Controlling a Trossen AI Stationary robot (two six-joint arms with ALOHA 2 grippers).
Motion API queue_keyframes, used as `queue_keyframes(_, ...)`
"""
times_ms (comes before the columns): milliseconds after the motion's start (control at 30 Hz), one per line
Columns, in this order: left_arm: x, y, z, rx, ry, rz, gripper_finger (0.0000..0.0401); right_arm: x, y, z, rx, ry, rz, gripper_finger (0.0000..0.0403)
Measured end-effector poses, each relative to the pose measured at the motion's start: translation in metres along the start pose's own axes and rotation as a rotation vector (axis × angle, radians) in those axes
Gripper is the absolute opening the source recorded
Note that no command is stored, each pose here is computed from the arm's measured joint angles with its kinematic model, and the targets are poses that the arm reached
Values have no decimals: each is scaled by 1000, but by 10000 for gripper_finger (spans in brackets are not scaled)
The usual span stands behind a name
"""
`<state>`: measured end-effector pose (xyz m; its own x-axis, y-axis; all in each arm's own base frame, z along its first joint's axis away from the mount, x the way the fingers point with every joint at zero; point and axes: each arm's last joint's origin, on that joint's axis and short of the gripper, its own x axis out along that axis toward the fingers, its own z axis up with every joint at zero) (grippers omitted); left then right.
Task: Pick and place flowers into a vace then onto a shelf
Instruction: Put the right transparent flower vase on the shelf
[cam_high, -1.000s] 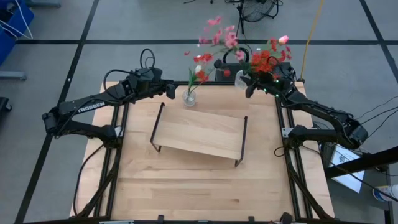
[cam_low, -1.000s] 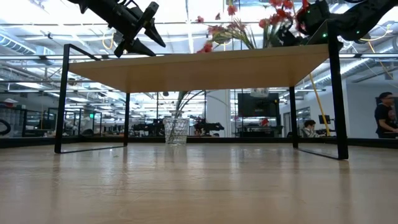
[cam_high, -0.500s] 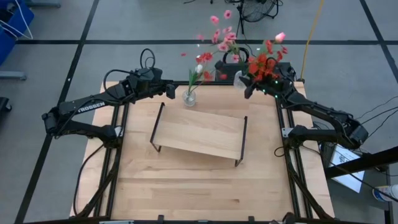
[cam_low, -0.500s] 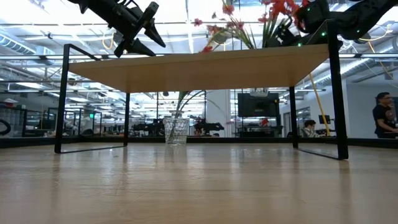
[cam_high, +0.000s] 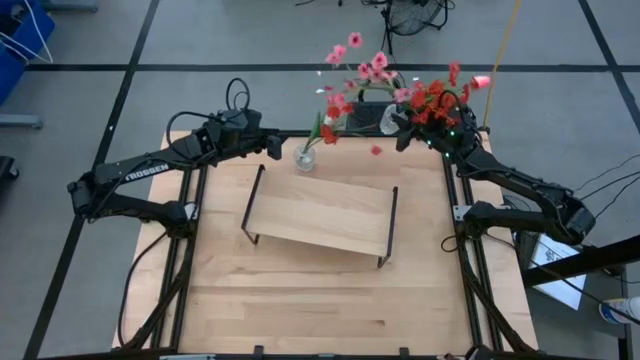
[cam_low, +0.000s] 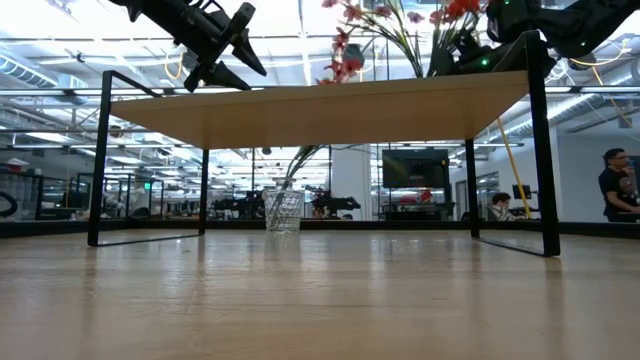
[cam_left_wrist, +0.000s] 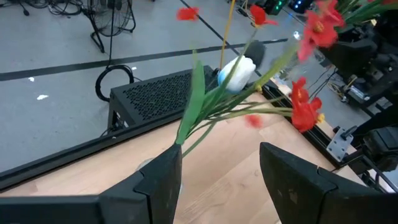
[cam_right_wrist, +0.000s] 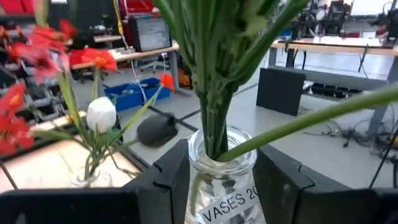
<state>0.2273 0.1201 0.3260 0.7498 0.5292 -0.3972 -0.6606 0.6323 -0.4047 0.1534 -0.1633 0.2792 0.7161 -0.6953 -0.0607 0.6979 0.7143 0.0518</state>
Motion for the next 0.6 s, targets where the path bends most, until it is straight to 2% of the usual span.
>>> queue_keyframes(267, 0, 0, 0, 1, 1, 0, 218, -5, 1, 12, -19, -101, 9, 131)
queue_keyframes(600, 0, 0, 0, 8, 1, -1, 218, -12, 2, 18, -12, -134, 11, 131)
